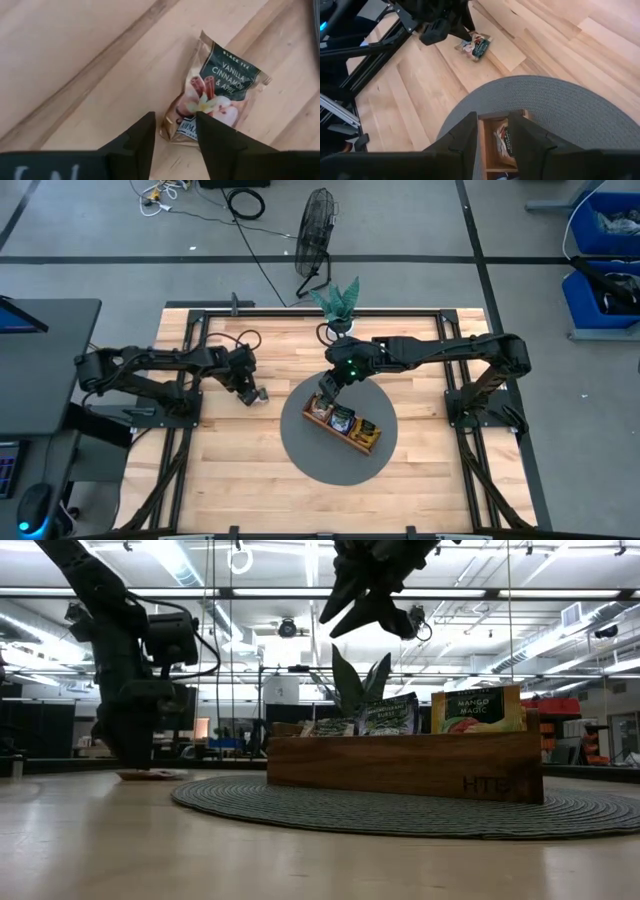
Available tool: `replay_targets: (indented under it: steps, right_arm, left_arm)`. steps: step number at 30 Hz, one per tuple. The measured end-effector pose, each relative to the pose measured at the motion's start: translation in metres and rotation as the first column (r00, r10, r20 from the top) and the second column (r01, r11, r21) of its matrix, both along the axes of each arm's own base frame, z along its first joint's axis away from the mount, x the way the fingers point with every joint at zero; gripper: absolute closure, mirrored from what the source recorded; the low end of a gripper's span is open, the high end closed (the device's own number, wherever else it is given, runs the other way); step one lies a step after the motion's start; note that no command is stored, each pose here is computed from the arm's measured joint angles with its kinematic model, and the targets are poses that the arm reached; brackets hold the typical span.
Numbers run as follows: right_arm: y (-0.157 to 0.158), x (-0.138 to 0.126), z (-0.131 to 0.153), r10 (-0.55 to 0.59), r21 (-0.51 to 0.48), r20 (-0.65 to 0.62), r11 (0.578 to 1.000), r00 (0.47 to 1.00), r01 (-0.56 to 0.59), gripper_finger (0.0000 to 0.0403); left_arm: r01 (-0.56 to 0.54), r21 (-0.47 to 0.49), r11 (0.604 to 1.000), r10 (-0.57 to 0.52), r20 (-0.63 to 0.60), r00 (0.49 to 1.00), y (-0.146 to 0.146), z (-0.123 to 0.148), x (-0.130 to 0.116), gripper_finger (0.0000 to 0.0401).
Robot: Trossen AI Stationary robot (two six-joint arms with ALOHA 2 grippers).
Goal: Pick & Place Tea
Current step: Put the brown tea bag into the left section of the wooden organizer
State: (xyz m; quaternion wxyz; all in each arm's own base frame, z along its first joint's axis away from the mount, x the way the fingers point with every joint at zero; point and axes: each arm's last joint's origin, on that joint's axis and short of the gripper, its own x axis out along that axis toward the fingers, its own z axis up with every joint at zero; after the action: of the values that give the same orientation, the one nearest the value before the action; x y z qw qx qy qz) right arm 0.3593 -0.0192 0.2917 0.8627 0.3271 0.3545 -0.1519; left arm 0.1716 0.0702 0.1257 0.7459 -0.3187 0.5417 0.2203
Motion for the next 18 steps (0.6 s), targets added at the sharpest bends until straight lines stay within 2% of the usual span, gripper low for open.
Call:
replay_targets:
  steps: [5,11,18]
  right_arm:
    - [-0.001,0.0,0.0,-0.003,0.0,0.006,1.0,1.0,0.003,0.0284]
    - [-0.004,0.001,0.001,-0.02,0.01,0.016,1.0,1.0,0.02,0.0284]
    - [-0.008,0.003,0.003,-0.039,0.031,0.046,0.999,0.998,0.037,0.0284]
  left_arm:
    - [-0.002,0.011,1.0,0.002,0.037,0.999,0.002,0.007,0.004,0.0302]
    - [0.002,0.036,0.999,-0.005,0.088,0.996,0.005,0.019,0.011,0.0388]
    - [0.0,0.042,0.999,-0.005,0.12,0.993,0.007,0.029,0.018,0.0398]
